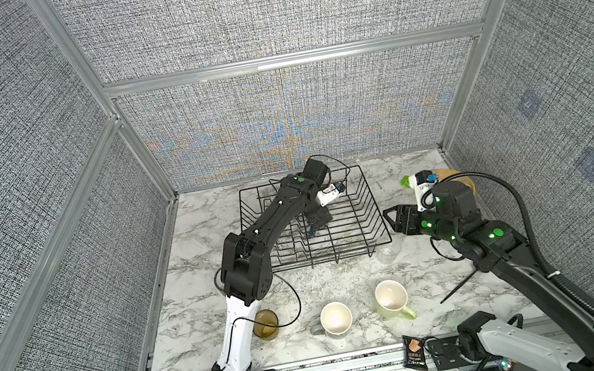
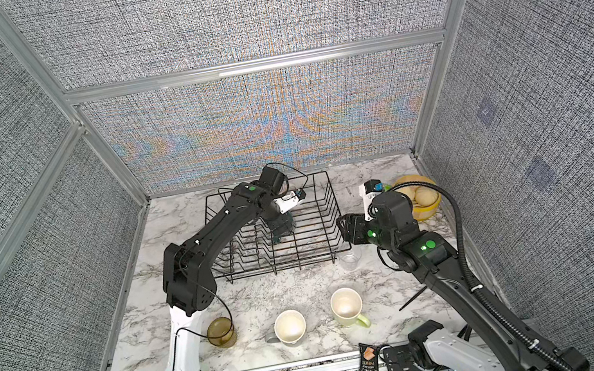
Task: Load cups into a dish rack
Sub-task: Place the cup on the dish rack.
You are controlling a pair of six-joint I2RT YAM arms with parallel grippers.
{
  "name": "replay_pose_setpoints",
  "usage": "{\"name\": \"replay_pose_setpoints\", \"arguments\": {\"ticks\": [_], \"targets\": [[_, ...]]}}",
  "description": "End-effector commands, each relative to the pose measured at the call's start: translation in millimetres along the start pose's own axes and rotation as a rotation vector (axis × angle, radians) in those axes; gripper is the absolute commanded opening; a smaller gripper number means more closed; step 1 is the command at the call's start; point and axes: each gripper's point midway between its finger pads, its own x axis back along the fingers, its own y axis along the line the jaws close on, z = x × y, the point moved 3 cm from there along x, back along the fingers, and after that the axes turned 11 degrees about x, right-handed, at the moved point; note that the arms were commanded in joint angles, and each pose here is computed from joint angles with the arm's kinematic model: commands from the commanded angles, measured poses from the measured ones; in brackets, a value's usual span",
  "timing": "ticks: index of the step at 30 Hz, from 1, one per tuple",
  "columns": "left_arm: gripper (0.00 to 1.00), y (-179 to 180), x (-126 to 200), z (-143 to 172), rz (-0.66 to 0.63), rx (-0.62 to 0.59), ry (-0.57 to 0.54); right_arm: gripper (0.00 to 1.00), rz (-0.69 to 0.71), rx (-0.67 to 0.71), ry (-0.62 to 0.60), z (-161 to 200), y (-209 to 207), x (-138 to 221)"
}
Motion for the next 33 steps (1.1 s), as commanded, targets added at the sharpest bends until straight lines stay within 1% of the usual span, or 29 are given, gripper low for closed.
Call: {"name": "replay_pose_setpoints", "arguments": {"ticks": [1, 7, 10, 14, 16, 18, 19, 20, 21, 22, 24, 27, 30, 33], "targets": [[0.88, -3, 10, -6, 0.026, -0.021, -0.045, 0.69, -0.016, -0.012, -0.016, -2, 2, -1], [0.86, -6, 8, -1, 0.050, -0.035, -0.030, 0.69, -0.026, -0.024, -0.013, -2, 3, -3], [0.87, -3, 9, 0, 0.057, -0.019, -0.050, 0.69, -0.027, -0.016, -0.008, -2, 4, -4], [0.89, -1, 25, -2, 0.047, 0.029, -0.093, 0.69, -0.037, -0.024, -0.011, -2, 5, -4], [0.91, -2, 33, 2, 0.045, 0.053, -0.118, 0.69, -0.032, 0.023, -0.012, -5, 5, -3], [0.92, -5, 37, 7, 0.042, 0.085, -0.144, 0.69, 0.009, 0.067, 0.004, -8, 1, 0], [0.92, -7, 40, 10, 0.050, 0.098, -0.155, 0.69, 0.021, 0.089, -0.010, -17, 2, 6], [0.92, -10, 39, 14, 0.068, 0.116, -0.154, 0.69, 0.028, 0.109, -0.009, -20, 2, 8], [0.92, -11, 48, 15, 0.077, 0.134, -0.174, 0.69, 0.032, 0.124, -0.015, -23, 2, 9], [0.93, -13, 50, 19, 0.092, 0.150, -0.174, 0.69, 0.032, 0.142, -0.021, -25, 3, 10], [0.92, -12, 47, 27, 0.086, 0.177, -0.166, 0.69, 0.031, 0.170, -0.031, -30, 4, 13], [0.95, -3, 38, 35, 0.017, 0.228, -0.151, 0.69, 0.036, 0.185, -0.043, -36, 5, 17], [0.95, -8, 35, 36, 0.051, 0.246, -0.174, 0.69, 0.031, 0.190, -0.056, -38, 5, 18], [0.94, -11, 29, 35, 0.115, 0.262, -0.213, 0.69, 0.028, 0.194, -0.049, -37, 6, 17]]}}
